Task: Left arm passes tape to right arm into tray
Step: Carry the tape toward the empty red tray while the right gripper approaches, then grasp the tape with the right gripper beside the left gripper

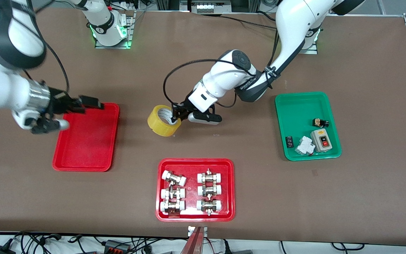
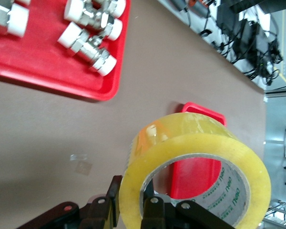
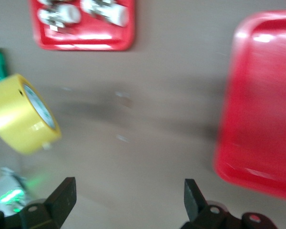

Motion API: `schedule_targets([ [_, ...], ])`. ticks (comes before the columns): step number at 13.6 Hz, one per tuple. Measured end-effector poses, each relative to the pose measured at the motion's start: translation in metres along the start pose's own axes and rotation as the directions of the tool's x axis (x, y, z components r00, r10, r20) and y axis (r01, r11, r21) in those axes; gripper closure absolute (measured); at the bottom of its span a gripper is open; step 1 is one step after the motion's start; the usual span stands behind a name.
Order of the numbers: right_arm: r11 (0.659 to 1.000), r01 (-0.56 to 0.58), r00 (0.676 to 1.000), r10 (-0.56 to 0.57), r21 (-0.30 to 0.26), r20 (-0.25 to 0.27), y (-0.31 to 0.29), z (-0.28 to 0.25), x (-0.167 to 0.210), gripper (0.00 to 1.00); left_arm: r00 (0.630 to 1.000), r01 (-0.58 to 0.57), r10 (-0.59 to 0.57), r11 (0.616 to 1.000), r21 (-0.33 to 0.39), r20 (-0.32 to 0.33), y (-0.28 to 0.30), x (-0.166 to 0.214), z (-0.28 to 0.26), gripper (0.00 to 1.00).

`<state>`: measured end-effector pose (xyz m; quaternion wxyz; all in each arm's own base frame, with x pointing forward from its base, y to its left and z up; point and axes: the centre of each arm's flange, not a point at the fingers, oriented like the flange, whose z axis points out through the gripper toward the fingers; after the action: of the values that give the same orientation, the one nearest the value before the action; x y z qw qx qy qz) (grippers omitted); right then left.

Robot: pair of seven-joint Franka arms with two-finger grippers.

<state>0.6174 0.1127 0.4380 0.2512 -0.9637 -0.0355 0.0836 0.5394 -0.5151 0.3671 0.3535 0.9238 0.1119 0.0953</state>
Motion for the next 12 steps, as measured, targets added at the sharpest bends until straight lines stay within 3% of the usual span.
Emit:
schedule_targets([
  [2, 0.997, 0.018, 1.0, -0.016, 0.071, -0.025, -0.025, 0.034, 0.014, 0.0, 0.997, -0.067, 0.067, 0.998, 0.006, -0.035, 0.005, 0.008, -0.005, 0.78],
  [5, 0.991, 0.064, 0.995, -0.055, 0.119, -0.079, -0.074, 0.056, 0.019, 0.0, 0.988, -0.148, 0.149, 0.988, 0.044, -0.043, -0.006, 0.006, 0.008, 0.78],
  [12, 0.989, 0.106, 0.985, -0.089, 0.108, -0.15, -0.105, 0.111, 0.035, 0.0, 0.982, -0.178, 0.181, 0.982, 0.058, -0.05, -0.011, 0.011, 0.015, 0.78],
])
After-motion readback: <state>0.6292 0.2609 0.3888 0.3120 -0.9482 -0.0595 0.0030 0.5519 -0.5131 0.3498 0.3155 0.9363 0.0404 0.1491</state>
